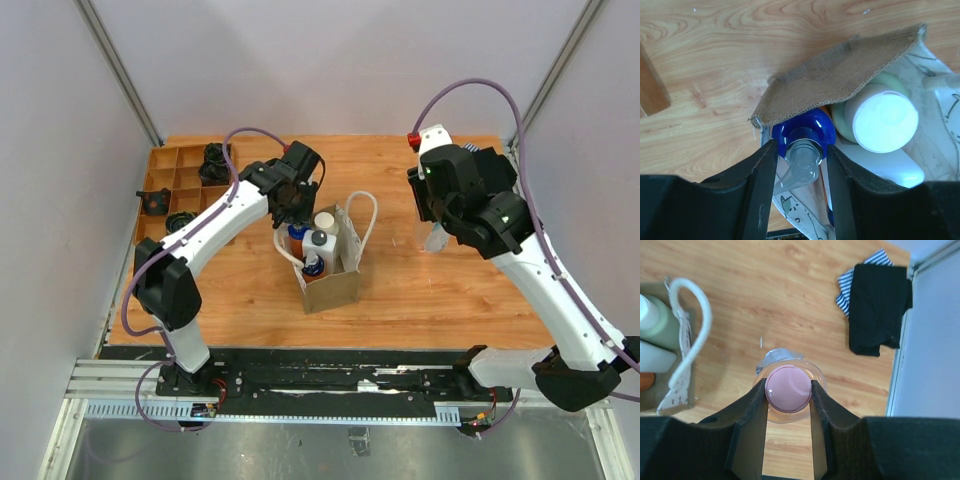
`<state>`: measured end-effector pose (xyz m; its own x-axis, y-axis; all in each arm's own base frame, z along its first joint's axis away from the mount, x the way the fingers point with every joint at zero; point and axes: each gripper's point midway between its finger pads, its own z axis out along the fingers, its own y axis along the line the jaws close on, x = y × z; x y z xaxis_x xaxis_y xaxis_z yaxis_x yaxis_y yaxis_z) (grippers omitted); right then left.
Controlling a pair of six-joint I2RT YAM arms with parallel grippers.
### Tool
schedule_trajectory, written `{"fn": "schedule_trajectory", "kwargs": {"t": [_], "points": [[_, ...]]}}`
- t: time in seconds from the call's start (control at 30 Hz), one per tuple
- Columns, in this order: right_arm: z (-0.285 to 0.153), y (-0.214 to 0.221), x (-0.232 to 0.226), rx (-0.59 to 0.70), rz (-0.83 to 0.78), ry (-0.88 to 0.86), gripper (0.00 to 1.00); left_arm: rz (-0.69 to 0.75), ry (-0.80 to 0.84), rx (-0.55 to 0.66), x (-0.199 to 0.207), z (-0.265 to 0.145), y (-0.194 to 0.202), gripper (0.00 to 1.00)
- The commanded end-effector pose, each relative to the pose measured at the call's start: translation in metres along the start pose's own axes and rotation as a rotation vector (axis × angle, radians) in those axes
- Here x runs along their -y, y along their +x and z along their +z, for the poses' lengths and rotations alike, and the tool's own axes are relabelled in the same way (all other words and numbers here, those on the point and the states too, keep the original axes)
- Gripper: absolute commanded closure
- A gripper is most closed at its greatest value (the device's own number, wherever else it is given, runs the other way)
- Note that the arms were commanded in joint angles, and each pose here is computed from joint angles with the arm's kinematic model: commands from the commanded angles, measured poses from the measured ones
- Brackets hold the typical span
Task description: Take the personal care products out of the canvas bag
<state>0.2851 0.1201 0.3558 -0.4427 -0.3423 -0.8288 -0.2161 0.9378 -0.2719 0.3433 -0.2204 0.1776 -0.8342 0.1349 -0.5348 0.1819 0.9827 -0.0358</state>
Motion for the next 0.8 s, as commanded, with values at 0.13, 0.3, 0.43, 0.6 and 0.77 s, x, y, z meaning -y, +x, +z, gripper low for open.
{"fn": "schedule_trajectory", "kwargs": {"t": [0.13,0.3,0.43,0.6,0.77], "points": [[0.032,0.002,0.000,0.111,0.163,-0.020,0.94,0.029,0.028,-0.088,0.007,0.022,0.029,0.57],[0.060,0.035,-0.003,0.095,0.191,0.012,0.94,0.031,0.039,-0.061,0.010,0.016,0.019,0.99],[0.080,0.063,-0.005,0.064,0.218,0.030,0.93,0.023,0.044,0.002,0.012,0.002,0.000,0.99],[0.097,0.098,-0.010,0.006,0.255,0.043,0.89,0.025,0.028,0.075,0.009,-0.031,-0.032,0.99],[0.093,0.114,-0.001,-0.019,0.266,0.096,0.46,-0.010,0.031,0.236,0.006,-0.092,-0.084,1.00]]}}
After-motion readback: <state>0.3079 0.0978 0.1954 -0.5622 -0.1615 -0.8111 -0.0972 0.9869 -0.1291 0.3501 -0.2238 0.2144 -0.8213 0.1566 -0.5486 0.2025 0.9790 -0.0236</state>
